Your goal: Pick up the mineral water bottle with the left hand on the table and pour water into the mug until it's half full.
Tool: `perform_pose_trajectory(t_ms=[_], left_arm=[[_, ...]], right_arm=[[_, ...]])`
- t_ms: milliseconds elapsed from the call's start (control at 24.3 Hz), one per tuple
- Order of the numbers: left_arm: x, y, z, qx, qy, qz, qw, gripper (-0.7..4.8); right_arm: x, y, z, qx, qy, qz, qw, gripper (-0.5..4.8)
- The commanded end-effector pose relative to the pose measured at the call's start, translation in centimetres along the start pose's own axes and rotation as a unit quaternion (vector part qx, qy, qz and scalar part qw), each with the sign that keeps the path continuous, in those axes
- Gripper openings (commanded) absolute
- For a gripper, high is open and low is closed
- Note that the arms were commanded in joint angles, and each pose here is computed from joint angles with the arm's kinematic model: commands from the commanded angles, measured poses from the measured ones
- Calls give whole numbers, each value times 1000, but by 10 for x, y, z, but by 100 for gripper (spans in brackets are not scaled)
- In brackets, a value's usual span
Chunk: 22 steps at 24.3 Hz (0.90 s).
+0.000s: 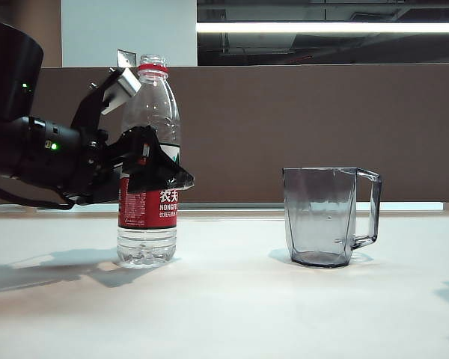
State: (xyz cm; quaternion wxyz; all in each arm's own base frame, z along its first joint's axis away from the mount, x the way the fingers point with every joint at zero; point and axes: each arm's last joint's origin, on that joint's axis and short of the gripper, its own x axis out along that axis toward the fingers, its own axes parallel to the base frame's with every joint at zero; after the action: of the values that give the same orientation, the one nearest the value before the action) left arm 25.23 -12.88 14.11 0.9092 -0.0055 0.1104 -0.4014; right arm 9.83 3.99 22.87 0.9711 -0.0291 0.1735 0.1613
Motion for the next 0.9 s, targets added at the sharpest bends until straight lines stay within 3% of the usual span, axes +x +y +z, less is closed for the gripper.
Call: perform_pose_trajectory(t_ms=[41,658,822,905], left_arm=[[1,-1,1,4,-4,-5,1000,479],[1,-1,1,4,-4,-16,1000,479],[1,-1,1,4,-4,-16,1000,454],[1,-1,1,4,-4,-16,1000,354]], right_arm=[[-1,0,3,1,-11,1,1000,-5],[-1,0,3,0,-11,0,1000,-5],[-1,0,3,0,-11,0,1000,-5],[-1,0,3,0,-11,0,1000,-5]])
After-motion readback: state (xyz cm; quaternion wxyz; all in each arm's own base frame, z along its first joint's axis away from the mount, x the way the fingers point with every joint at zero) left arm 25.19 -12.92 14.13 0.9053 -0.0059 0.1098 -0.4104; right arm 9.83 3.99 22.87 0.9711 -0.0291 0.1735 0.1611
